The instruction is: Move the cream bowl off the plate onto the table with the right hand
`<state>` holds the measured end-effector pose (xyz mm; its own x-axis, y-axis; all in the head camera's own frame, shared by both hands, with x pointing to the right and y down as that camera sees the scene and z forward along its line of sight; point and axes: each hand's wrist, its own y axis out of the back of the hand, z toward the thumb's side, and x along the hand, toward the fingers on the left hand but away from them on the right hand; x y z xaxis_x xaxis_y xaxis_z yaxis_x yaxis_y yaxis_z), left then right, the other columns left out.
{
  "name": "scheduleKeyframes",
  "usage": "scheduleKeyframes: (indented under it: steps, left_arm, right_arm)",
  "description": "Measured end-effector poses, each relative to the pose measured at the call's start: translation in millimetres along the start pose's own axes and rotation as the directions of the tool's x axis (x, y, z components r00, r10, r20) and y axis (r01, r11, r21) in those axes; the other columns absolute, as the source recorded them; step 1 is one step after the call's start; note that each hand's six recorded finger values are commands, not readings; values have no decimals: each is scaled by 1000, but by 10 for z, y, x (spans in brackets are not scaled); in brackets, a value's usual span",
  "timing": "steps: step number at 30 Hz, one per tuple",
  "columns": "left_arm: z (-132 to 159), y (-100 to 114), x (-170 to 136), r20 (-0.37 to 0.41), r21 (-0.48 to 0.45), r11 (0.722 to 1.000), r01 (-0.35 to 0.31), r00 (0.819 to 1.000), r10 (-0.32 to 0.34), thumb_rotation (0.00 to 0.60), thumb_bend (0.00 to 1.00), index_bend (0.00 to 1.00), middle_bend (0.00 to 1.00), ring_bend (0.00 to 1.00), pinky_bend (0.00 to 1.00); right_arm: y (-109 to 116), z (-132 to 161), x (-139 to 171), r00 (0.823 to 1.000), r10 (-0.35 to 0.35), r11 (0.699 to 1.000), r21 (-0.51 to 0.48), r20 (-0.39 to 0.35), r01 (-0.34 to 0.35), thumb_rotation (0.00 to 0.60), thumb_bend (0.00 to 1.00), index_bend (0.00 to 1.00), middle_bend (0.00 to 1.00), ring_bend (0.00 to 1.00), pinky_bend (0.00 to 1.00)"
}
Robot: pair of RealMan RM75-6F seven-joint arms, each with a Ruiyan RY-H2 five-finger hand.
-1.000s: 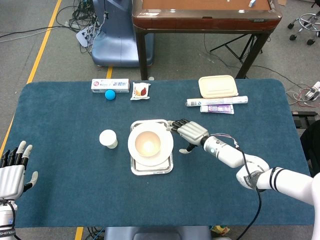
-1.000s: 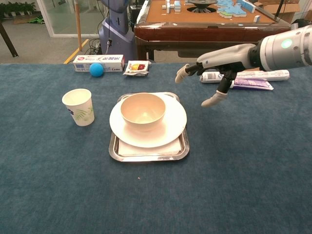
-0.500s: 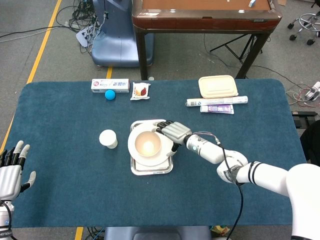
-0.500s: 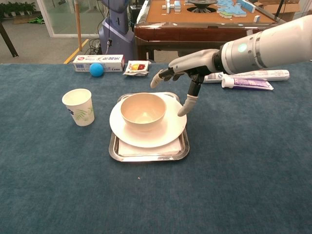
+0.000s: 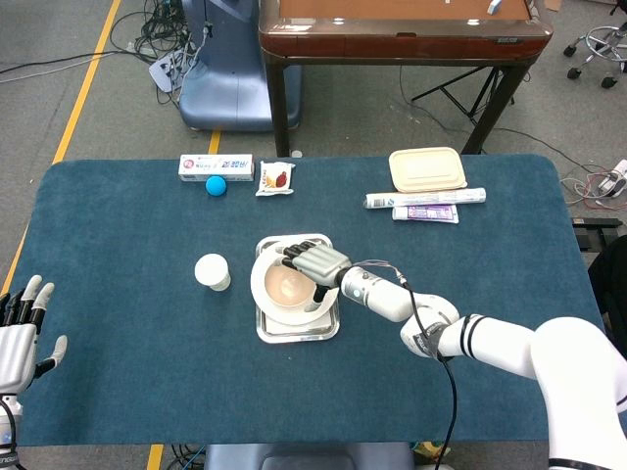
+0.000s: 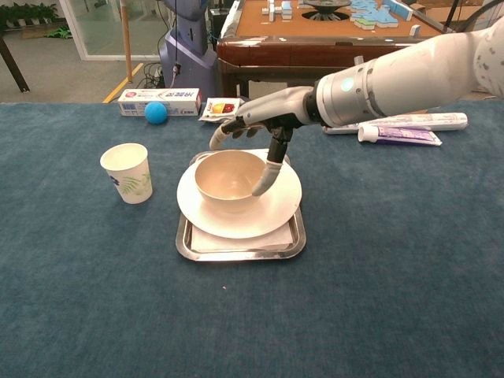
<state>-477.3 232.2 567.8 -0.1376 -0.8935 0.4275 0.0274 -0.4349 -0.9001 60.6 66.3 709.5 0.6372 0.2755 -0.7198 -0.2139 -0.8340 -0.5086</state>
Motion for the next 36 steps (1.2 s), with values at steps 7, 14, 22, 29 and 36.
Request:
scheduleKeyframes:
  steps: [7, 14, 22, 29, 36]
  left_arm:
    - [-4, 31, -12, 3, -7, 1000, -7, 1000, 7, 600, 357, 0, 0, 0, 0]
    - [-12, 48, -15, 2, -11, 1000, -8, 1000, 8, 600, 357, 0, 0, 0, 0]
    - [-21, 82, -18, 2, -17, 1000, -7, 1000, 7, 600, 358, 0, 0, 0, 0]
    - [-16, 91, -27, 5, -18, 1000, -5, 1000, 5, 600, 358, 0, 0, 0, 0]
    - [-28, 32, -19, 4, -12, 1000, -3, 1000, 3, 600, 357, 0, 0, 0, 0]
  right_arm:
    - [-42, 4, -80, 1000, 13, 1000, 3, 8, -13, 600, 128, 0, 0, 0, 9]
    - [-51, 39, -161, 1000, 19, 1000, -1, 8, -19, 600, 129, 0, 0, 0, 9]
    - [-64, 101, -260, 1000, 25, 1000, -4, 2, -25, 600, 130, 0, 0, 0, 9]
    - [-89, 88, -294, 1000, 22, 1000, 4, 5, -22, 600, 171, 0, 0, 0, 9]
    - [-98, 65, -267, 1000, 3, 1000, 8, -2, -3, 600, 264, 0, 0, 0, 9]
